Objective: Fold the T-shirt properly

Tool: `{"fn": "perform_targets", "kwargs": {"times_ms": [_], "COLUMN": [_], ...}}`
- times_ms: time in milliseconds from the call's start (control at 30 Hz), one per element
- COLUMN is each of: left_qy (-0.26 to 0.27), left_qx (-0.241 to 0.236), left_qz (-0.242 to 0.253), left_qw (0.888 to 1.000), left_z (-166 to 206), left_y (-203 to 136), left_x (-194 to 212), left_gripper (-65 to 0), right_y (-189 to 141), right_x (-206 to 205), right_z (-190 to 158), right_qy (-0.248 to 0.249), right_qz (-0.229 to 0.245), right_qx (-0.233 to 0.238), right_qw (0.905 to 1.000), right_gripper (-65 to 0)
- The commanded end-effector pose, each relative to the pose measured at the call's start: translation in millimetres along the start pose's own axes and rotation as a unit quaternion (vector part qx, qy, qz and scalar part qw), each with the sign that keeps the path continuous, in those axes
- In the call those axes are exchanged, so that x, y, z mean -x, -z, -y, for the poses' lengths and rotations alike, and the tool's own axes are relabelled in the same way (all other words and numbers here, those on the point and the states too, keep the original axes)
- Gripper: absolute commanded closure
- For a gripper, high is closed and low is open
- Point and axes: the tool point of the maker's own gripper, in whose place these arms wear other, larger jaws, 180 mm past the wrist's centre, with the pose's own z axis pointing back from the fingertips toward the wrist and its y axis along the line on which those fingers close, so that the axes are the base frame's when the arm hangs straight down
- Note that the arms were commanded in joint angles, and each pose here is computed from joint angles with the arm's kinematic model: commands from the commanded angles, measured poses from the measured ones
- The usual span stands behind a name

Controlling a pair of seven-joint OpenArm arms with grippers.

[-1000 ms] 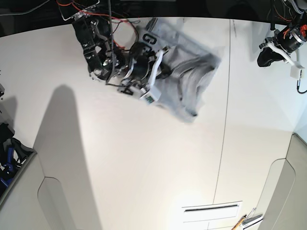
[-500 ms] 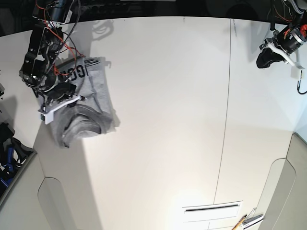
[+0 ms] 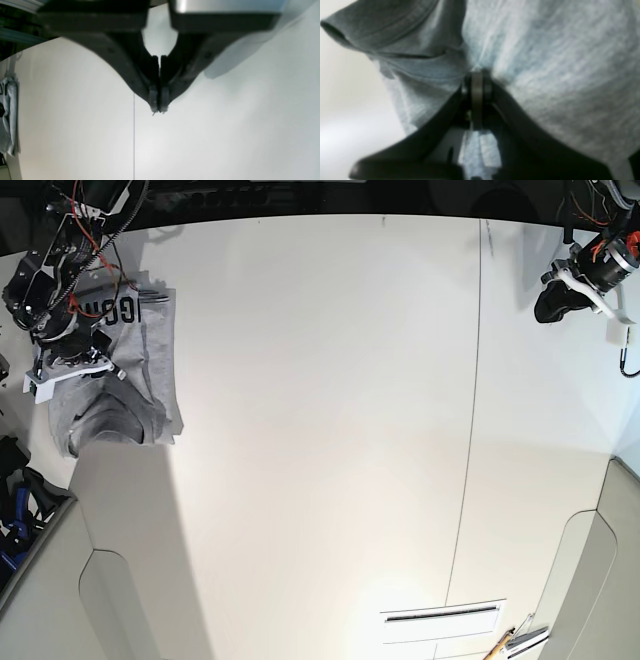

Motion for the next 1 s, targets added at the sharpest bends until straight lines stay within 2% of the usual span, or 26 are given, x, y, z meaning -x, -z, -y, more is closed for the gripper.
{"fn": "perform_targets", "kwargs": {"times_ms": [0, 167, 367, 467, 533, 633, 767, 900, 967], "left_qy": [0.011, 0.011, 0.011, 0.011, 0.016, 0.011, -0.006, -0.01, -0.016], "left_qx": [0.006, 0.006, 0.007, 0.021, 0.042, 0.077, 0.108, 0.1, 0.093], "left_qz": [0.018, 0.018, 0.019, 0.026, 0.023, -0.002, -0.037, -0.09, -0.126], "left_qw": [1.0, 1.0, 1.0, 0.999, 0.999, 0.997, 0.993, 0.991, 0.988], "left_z": [2.5, 2.7, 2.8, 8.0, 15.4, 27.7, 34.5, 24.5, 19.5], "left_y": [-4.1, -4.1, -4.2, -4.5, -4.9, -6.9, -20.2, -41.0, -53.8], "left_x": [-13.0, -13.3, -13.6, -16.0, -14.7, -4.9, 14.9, 41.4, 61.1], "left_gripper": [0.0, 0.0, 0.0, 0.0, 0.0, 0.0, 0.0, 0.0, 0.0], "right_y": [-8.2, -43.0, -89.0, -111.8, -124.8, -141.0, -154.5, -159.6, -164.3], "right_x": [-6.7, -57.0, -114.8, -128.5, -124.1, -95.8, -31.4, 27.8, 57.4], "right_z": [7.8, -11.8, -42.8, -61.5, -75.2, -88.8, -87.8, -47.8, -22.1], "right_qy": [-0.008, -0.041, -0.066, -0.089, -0.122, -0.178, -0.253, -0.314, -0.336], "right_qz": [0.005, 0.096, 0.211, 0.246, 0.249, 0.232, 0.151, 0.037, -0.033], "right_qx": [0.02, 0.013, -0.007, -0.031, -0.054, -0.095, -0.129, -0.093, -0.071], "right_qw": [0.9998, 0.9944, 0.9751, 0.9646, 0.9593, 0.9515, 0.9468, 0.9442, 0.9384], "right_gripper": [0.0, 0.0, 0.0, 0.0, 0.0, 0.0, 0.0, 0.0, 0.0]}}
